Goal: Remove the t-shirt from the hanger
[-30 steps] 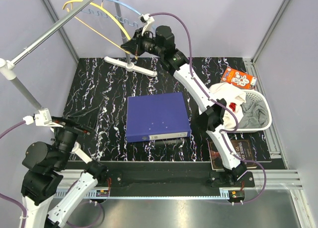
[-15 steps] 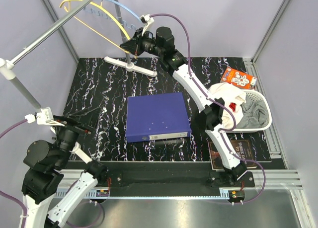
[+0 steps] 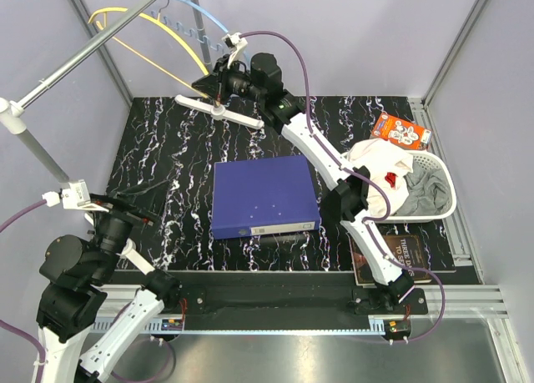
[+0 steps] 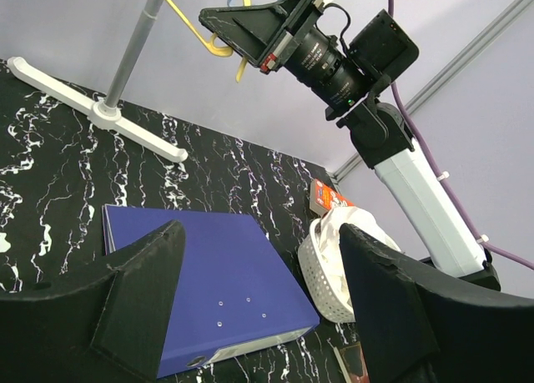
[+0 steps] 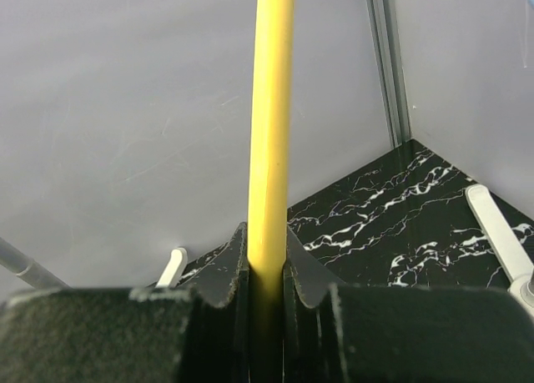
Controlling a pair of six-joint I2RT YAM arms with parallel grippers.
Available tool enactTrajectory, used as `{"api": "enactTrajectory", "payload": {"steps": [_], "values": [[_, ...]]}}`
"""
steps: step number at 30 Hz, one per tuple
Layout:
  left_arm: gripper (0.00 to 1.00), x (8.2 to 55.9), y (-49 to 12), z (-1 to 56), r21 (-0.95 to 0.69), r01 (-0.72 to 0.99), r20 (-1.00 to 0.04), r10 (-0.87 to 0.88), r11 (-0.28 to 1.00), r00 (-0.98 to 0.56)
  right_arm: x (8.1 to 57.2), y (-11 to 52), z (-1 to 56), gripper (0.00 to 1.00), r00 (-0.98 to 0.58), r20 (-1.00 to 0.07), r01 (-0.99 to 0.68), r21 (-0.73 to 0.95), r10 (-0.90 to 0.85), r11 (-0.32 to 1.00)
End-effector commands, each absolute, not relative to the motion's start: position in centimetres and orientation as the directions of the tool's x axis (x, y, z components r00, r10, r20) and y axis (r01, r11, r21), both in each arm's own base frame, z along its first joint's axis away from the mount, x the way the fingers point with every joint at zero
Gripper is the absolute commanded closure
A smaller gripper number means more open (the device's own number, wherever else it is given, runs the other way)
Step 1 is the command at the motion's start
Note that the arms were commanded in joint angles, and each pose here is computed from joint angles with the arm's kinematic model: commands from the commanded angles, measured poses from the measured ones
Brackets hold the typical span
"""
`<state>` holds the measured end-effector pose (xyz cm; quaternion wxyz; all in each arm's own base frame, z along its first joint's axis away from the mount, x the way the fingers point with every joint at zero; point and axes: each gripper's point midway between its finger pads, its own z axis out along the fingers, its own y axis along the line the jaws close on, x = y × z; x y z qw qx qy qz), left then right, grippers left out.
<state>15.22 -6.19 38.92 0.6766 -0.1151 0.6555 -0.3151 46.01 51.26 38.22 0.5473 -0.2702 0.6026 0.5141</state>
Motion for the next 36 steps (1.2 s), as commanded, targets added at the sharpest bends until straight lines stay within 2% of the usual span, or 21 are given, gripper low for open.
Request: {"api": "enactTrajectory", "payload": {"steps": [1, 8, 19, 21, 25, 26, 28, 29, 36], "values": [[0.22, 15.2, -6.9, 39.7, -0.561, 0.313, -0.818, -0.571, 0.766, -0.067, 46.1, 50.3, 42.1, 0.99, -0.151, -0.938, -0.91, 0.256, 0.313, 0.327], [0.21, 15.1, -7.8, 39.6, -0.565, 0.341, -0.817, -0.567, 0.752, -0.102, 46.3, 50.4, 41.3, 0.94, -0.159, -0.943, -0.904, 0.258, 0.291, 0.342], [0.21, 15.3, -9.3, 39.2, -0.58, 0.371, -0.81, -0.562, 0.725, -0.17, 47.0, 48.7, 42.2, 0.52, -0.168, -0.943, -0.86, 0.283, 0.287, 0.424], [0.21, 15.4, -9.8, 39.0, -0.582, 0.378, -0.81, -0.556, 0.72, -0.187, 46.9, 48.1, 42.8, 0.49, -0.176, -0.941, -0.85, 0.293, 0.288, 0.438], [0.21, 15.7, -10.8, 38.5, -0.594, 0.391, -0.803, -0.547, 0.703, -0.237, 46.8, 46.5, 43.9, 0.3, -0.188, -0.94, -0.815, 0.311, 0.285, 0.488], [0.21, 15.8, -11.0, 38.4, -0.594, 0.392, -0.803, -0.542, 0.702, -0.246, 46.8, 46.1, 43.6, 0.17, -0.206, -0.94, -0.8, 0.321, 0.27, 0.506], [0.21, 15.9, -11.7, 38.0, -0.594, 0.403, -0.804, -0.526, 0.696, -0.276, 46.5, 44.5, 44.7, 0.03, -0.195, -0.944, -0.769, 0.316, 0.266, 0.556], [0.2, 16.0, -11.9, 37.8, -0.594, 0.407, -0.804, -0.521, 0.694, -0.286, 46.4, 43.9, 44.2, 0.0, -0.213, -0.947, -0.75, 0.316, 0.241, 0.58], [0.2, 16.7, -13.6, 36.9, -0.594, 0.425, -0.803, -0.48, 0.683, -0.353, 43.7, 36.3, 44.7, 0.0, -0.262, -0.956, -0.57, 0.264, 0.132, 0.778]]}}
